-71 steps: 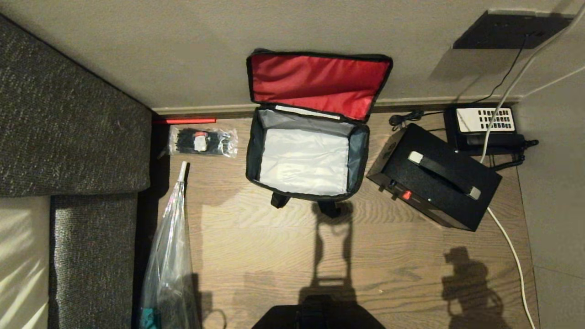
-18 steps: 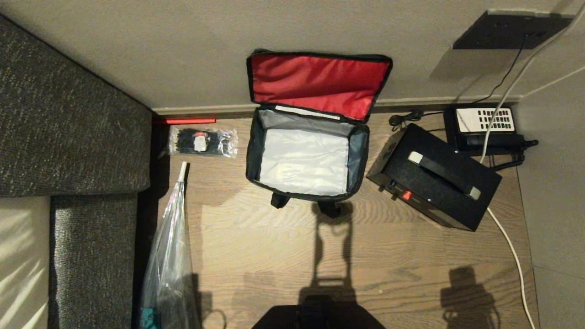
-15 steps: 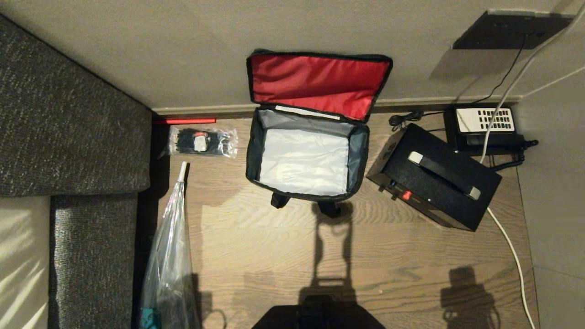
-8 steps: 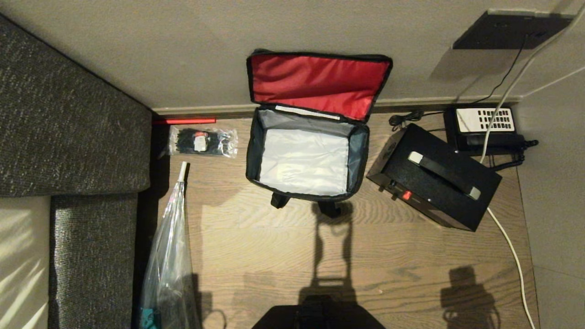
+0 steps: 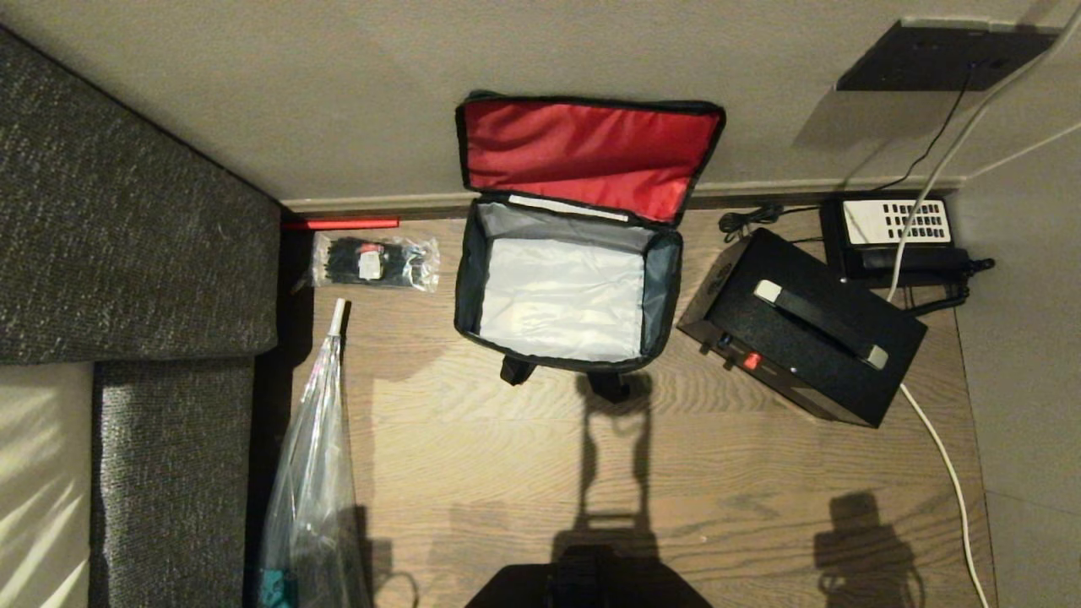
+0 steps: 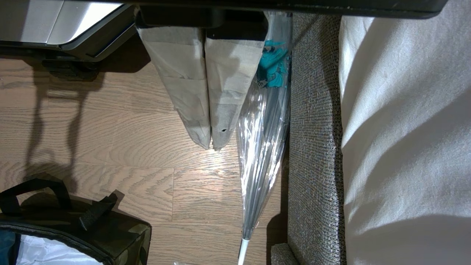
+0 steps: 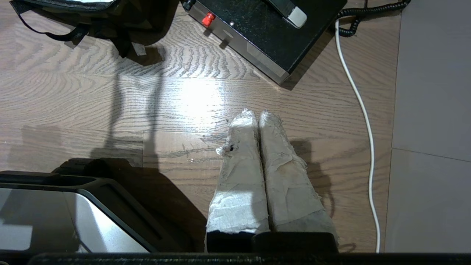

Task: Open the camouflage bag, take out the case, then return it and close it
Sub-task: Grip the handle again

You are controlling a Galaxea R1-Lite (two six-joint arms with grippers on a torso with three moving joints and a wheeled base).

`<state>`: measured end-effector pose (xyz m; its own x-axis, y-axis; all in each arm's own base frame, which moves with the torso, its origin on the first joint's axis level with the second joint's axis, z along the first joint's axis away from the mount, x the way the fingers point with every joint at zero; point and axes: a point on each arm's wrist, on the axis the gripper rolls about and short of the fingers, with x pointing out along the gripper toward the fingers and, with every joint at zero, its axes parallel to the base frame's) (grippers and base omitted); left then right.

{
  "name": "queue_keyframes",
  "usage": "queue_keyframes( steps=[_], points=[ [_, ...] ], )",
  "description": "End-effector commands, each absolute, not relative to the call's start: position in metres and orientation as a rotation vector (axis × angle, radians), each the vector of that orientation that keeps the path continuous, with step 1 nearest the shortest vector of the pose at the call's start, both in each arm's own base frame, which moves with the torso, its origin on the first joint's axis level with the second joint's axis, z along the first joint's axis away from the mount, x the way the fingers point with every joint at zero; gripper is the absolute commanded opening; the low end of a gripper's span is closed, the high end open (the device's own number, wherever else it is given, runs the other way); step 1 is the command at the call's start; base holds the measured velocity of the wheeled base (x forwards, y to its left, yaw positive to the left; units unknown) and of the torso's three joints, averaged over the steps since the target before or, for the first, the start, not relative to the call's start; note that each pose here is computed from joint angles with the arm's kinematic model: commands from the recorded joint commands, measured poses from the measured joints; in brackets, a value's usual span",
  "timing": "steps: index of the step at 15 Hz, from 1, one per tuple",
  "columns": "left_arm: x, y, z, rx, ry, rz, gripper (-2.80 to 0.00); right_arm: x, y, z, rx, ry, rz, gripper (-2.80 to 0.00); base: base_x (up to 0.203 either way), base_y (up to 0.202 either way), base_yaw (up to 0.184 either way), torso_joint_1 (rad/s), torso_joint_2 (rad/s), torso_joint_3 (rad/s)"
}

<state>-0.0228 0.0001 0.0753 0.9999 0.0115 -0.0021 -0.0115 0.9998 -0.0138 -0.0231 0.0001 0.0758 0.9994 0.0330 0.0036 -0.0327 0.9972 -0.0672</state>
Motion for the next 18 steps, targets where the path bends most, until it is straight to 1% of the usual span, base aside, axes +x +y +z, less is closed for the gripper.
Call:
queue_keyframes(
  steps=[1, 18],
  points=[
    [-0.0227, 0.0001, 0.0744, -0.014, 0.003, 0.012, -2.80, -0.0229, 0.0001, 0.0755, -0.067, -0.003, 0.034, -2.80, 0.000, 0.000, 0.000, 0.000, 0.00, 0.000],
    [-0.0227, 0.0001, 0.0744, -0.015, 0.003, 0.012, -2.80, -0.0230, 0.0001, 0.0759, -0.067, -0.004, 0.034, -2.80, 0.000, 0.000, 0.000, 0.000, 0.00, 0.000]
  ],
)
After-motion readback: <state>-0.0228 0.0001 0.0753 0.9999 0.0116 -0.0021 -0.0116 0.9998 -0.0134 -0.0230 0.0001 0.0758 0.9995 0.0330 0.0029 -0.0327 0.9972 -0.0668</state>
